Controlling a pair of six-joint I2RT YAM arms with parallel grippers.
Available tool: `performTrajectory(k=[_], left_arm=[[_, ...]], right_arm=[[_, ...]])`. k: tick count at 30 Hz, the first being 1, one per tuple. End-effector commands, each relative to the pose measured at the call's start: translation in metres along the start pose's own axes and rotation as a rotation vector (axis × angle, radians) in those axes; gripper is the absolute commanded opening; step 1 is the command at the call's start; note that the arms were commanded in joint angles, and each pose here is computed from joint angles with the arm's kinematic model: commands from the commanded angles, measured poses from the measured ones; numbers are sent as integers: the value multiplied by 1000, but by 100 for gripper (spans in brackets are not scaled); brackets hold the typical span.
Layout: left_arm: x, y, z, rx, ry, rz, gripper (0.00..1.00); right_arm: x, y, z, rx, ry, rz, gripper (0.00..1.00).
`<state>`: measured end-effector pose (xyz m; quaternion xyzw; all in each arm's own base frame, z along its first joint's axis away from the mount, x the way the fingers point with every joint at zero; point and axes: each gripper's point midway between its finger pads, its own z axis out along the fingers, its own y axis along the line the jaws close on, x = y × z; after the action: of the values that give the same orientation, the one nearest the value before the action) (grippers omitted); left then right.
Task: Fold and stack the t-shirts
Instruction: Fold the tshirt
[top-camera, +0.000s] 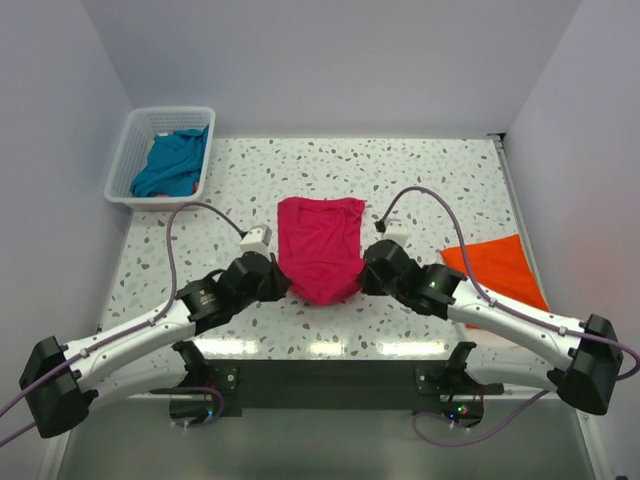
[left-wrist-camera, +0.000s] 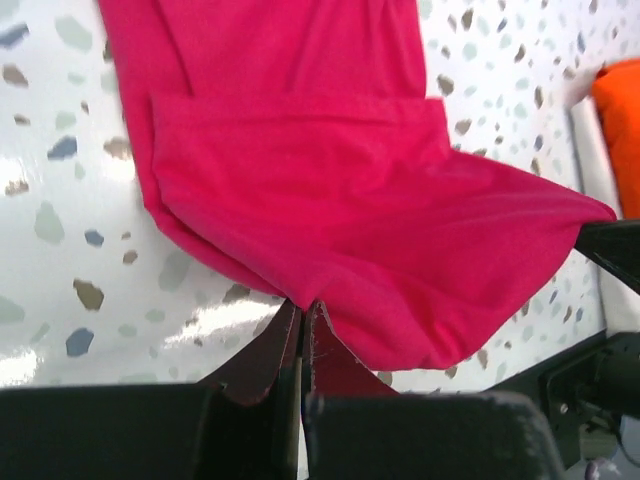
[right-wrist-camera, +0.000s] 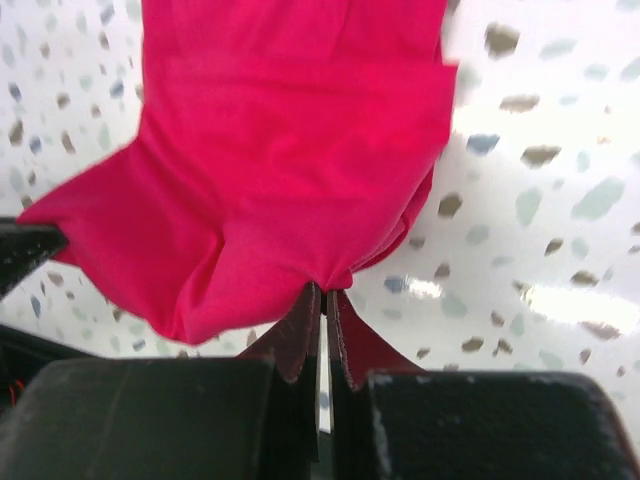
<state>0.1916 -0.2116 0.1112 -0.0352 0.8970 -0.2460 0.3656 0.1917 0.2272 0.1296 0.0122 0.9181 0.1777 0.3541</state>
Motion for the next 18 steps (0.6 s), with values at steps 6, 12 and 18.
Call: performTrajectory(k=[6, 12, 18], left_arm=[[-117, -26, 13, 46, -232, -31, 0], [-166, -20, 36, 27, -294, -56, 0], [-211, -10, 64, 42, -333, -96, 0]], right_arm=[[-99, -3, 9, 47, -122, -15, 0], [-144, -8, 43, 53, -124, 18, 0], [-184, -5, 81, 29, -119, 33, 0]])
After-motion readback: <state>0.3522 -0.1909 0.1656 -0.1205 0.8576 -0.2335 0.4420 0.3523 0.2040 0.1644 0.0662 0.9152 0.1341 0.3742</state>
